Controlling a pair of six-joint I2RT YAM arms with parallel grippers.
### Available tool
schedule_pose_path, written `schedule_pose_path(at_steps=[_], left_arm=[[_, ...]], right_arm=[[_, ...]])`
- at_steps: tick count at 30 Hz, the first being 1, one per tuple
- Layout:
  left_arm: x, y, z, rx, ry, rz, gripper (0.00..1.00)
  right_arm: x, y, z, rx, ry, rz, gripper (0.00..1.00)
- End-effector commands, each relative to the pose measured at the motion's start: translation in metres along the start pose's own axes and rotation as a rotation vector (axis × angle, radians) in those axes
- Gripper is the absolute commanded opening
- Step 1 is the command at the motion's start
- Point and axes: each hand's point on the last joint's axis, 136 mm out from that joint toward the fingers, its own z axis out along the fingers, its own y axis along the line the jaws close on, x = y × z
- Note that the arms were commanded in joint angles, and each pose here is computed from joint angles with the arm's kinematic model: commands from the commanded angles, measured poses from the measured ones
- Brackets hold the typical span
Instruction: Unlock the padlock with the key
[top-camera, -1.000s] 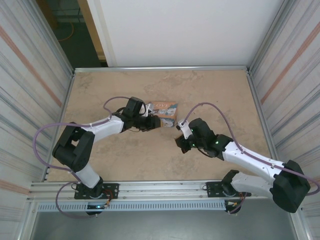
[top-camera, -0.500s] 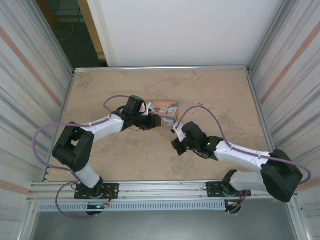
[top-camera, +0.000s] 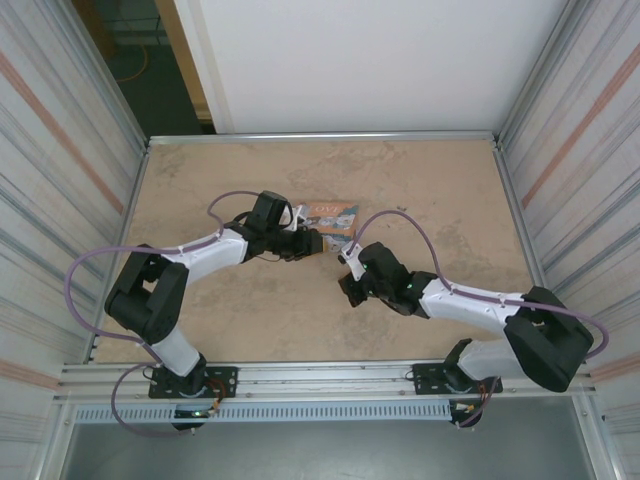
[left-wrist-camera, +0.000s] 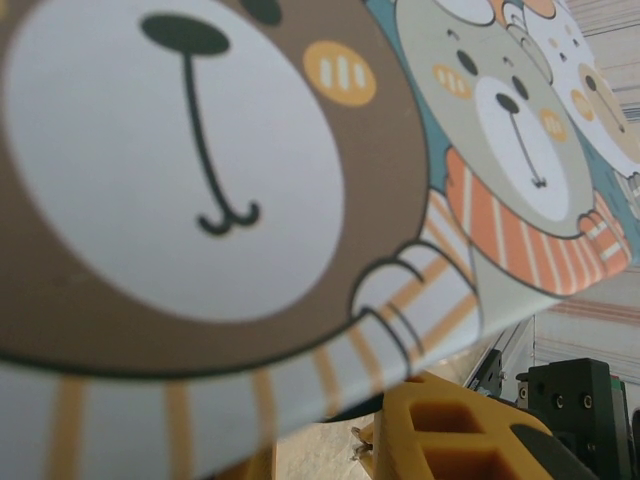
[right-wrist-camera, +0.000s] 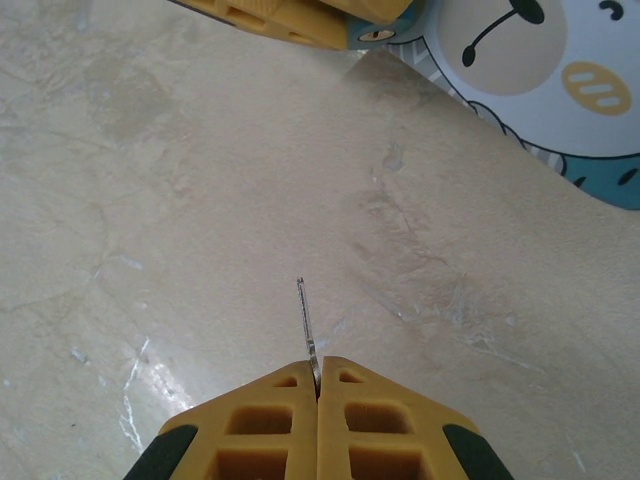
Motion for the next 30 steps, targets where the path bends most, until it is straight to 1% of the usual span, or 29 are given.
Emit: schedule_pose_path(at_steps=[1, 5, 17, 30], left_arm=[[-0.018, -0.032, -0.015, 0.083, -0.053, 0.069, 0.00], [-0.017, -0.032, -0.014, 0.084, -0.052, 0.064, 0.00], [-0.014, -0.031, -0.014, 0.084, -0.048, 0.059, 0.00], [-0.013, -0.034, -0.014, 0.091, -0.046, 0.066, 0.00]], right_arm=[[-0.018, 0.000, 0.001, 0.014, -0.046, -0.034, 0.00], [-0.023, -0.001, 0.003, 0.025, -0.055, -0.040, 0.00], [-0.053, -0.010, 0.004, 0.053, -0.137, -0.055, 0.00], [-0.065, -0.012, 0.010, 0.058, -0.155, -0.071, 0.00]])
